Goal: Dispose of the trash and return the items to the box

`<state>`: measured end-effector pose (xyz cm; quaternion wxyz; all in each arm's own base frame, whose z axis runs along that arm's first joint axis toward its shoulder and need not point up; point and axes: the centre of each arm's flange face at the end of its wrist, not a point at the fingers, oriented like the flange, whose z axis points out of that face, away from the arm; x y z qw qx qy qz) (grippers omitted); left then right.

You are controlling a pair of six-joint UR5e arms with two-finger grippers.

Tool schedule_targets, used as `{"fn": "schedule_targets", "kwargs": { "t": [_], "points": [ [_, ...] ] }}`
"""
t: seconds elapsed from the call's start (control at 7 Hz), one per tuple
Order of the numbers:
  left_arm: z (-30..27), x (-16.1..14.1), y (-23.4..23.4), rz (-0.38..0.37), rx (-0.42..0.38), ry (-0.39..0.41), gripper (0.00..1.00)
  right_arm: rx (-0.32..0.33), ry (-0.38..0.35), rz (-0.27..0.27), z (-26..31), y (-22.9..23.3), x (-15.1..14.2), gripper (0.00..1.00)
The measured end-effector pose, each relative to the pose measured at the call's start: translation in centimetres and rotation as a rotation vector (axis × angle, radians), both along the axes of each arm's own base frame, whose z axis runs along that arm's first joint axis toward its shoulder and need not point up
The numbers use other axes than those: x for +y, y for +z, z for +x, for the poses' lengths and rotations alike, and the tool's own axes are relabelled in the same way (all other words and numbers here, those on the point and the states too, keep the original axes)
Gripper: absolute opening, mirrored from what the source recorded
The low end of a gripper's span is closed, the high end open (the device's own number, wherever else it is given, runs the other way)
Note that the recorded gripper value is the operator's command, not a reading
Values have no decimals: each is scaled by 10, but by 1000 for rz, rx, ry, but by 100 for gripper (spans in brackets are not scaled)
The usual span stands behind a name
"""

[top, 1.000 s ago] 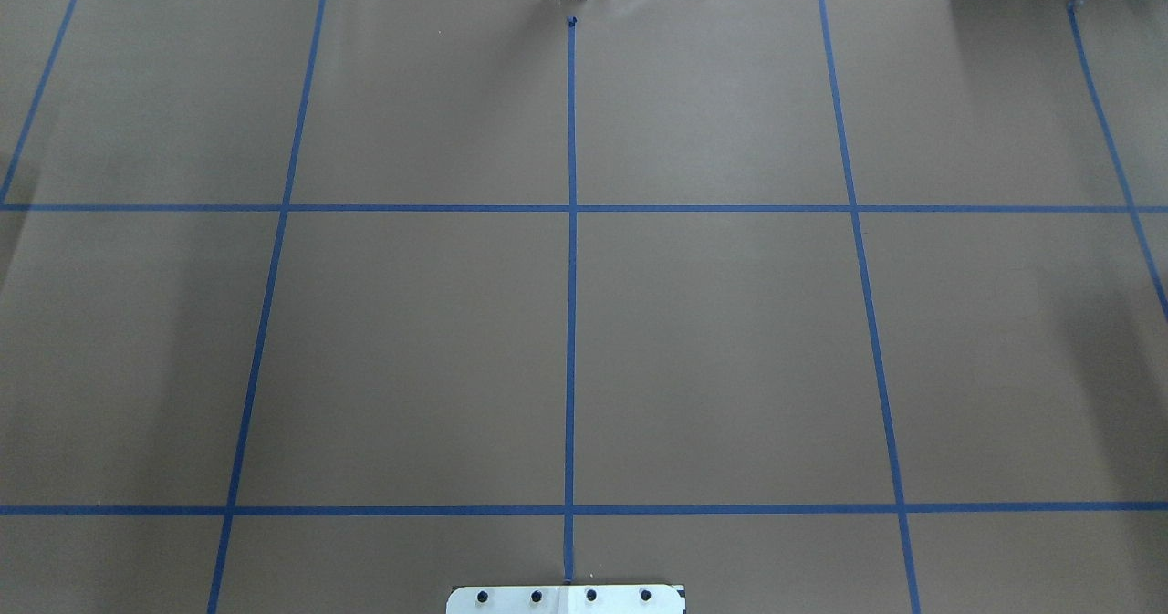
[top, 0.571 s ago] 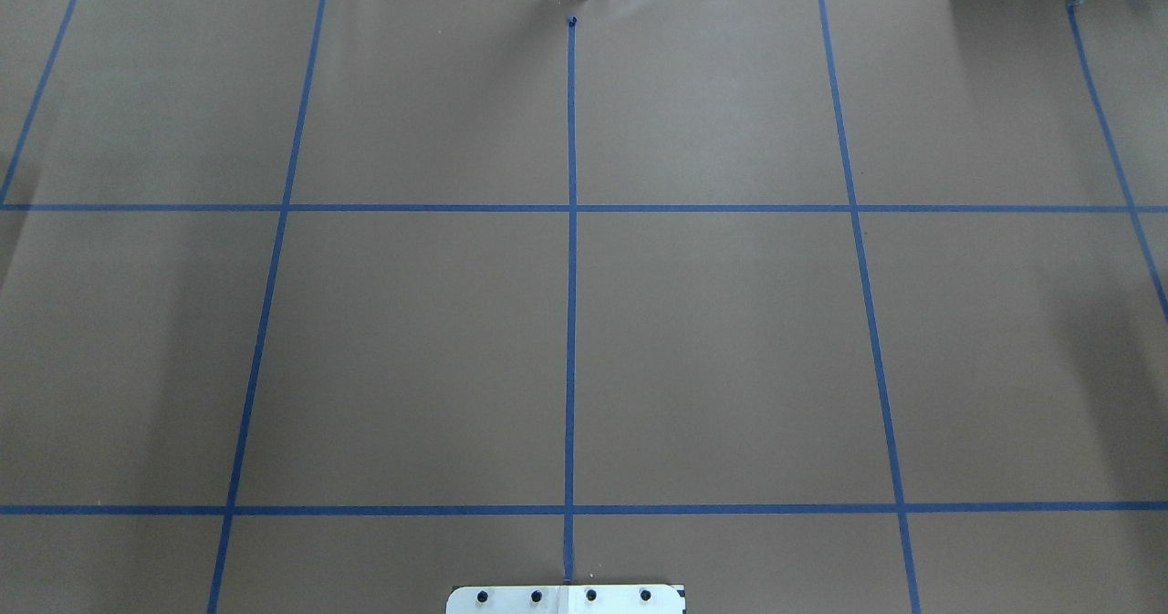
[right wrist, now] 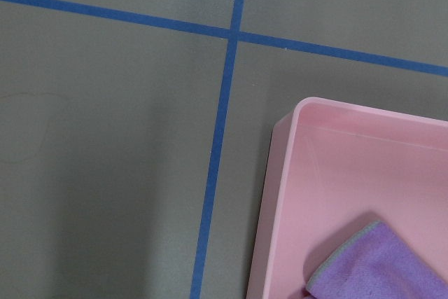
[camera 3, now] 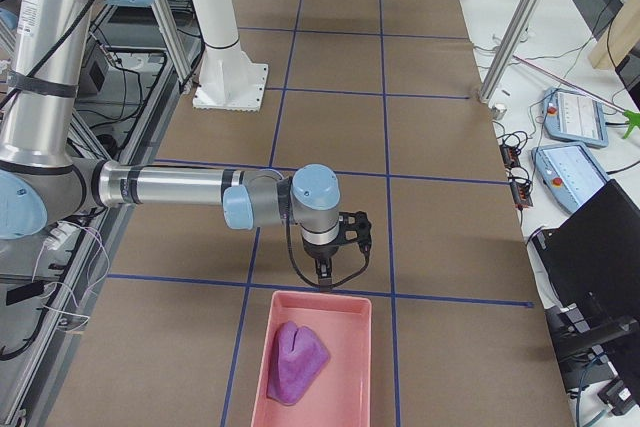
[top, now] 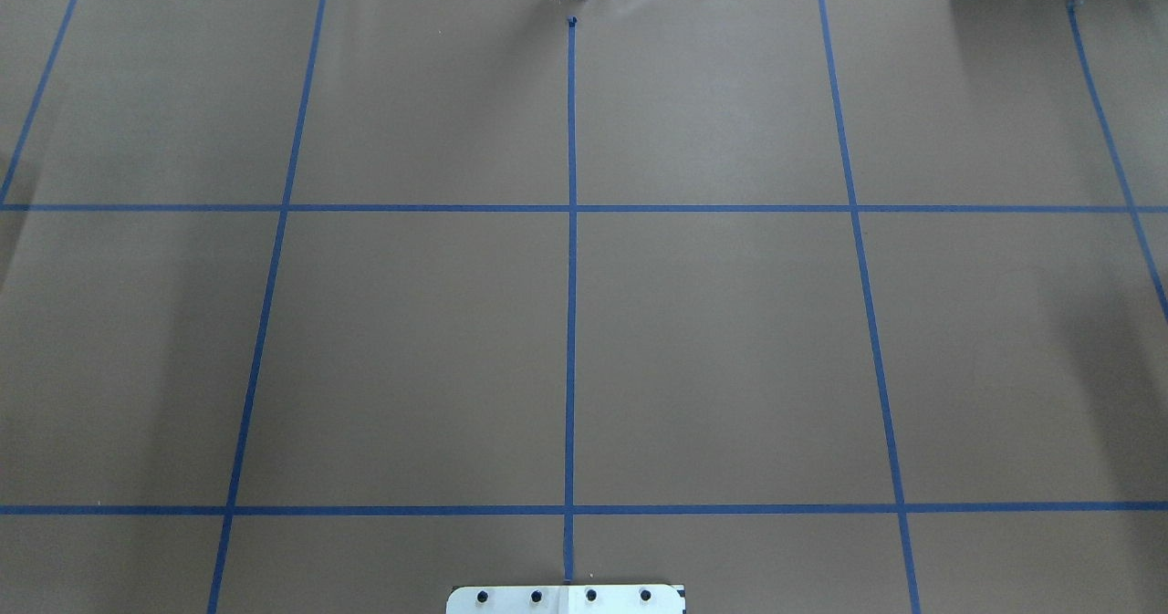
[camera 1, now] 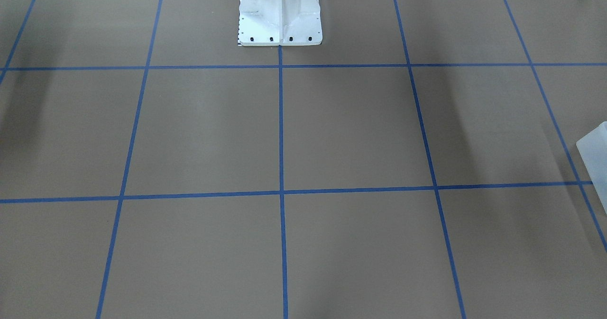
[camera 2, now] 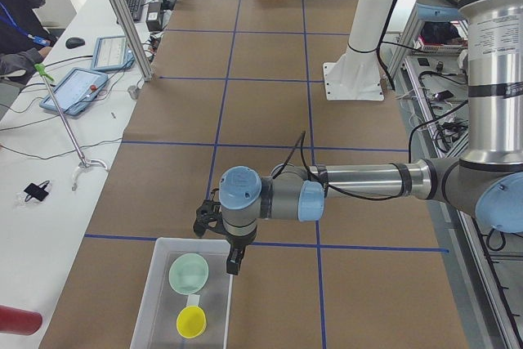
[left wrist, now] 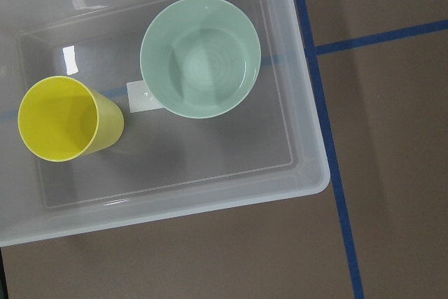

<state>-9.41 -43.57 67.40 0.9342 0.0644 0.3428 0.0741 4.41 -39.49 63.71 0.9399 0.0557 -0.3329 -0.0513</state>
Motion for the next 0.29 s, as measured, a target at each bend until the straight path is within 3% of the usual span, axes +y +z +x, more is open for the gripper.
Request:
{"fn": "schedule_targets", "kwargs": {
  "t": [0.29],
  "points": [
    [0,1,1,-4,0,-1,98,-1,0,1,0,0,0,100]
  ]
}}
